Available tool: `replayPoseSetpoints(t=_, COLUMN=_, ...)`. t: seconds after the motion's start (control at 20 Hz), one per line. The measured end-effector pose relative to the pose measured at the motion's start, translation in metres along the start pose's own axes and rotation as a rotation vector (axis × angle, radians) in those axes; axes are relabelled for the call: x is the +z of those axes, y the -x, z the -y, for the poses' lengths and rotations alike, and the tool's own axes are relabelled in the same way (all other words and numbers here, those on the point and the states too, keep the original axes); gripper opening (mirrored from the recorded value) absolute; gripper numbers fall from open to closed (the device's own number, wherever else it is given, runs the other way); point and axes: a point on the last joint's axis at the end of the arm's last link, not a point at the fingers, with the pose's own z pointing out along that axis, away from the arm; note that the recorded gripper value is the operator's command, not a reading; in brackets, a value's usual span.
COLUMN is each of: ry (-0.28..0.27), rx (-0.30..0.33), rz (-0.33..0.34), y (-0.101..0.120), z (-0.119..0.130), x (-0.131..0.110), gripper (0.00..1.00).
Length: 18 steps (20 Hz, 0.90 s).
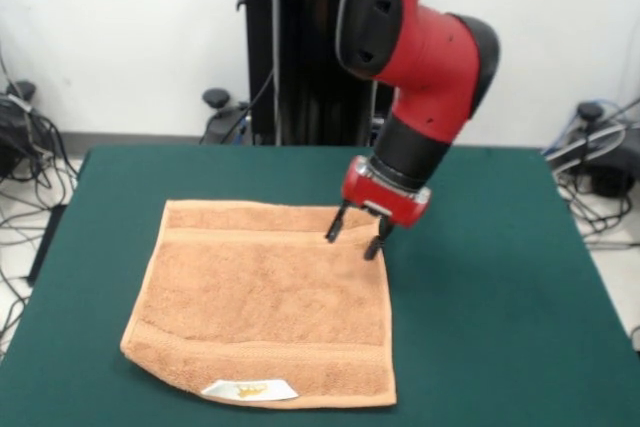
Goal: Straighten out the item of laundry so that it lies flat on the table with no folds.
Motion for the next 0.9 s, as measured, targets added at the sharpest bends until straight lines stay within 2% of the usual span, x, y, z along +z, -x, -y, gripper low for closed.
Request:
replayPoseSetpoints(t=0.4, ry=-0.015, rx=-0.032, rz=0.032, y=-0.025, z=0.032, x=0.036, gripper=1.00)
replayPoseSetpoints(t=0.6, ry=-0.008, rx=-0.030, rz=0.024, y=-0.037, z=0.047, x=0.053, gripper=1.00)
replayPoseSetpoints(t=0.9, ry=0.025, rx=-0.011, rz=0.025, y=-0.034, z=0.060, x=0.063, gripper=1.00)
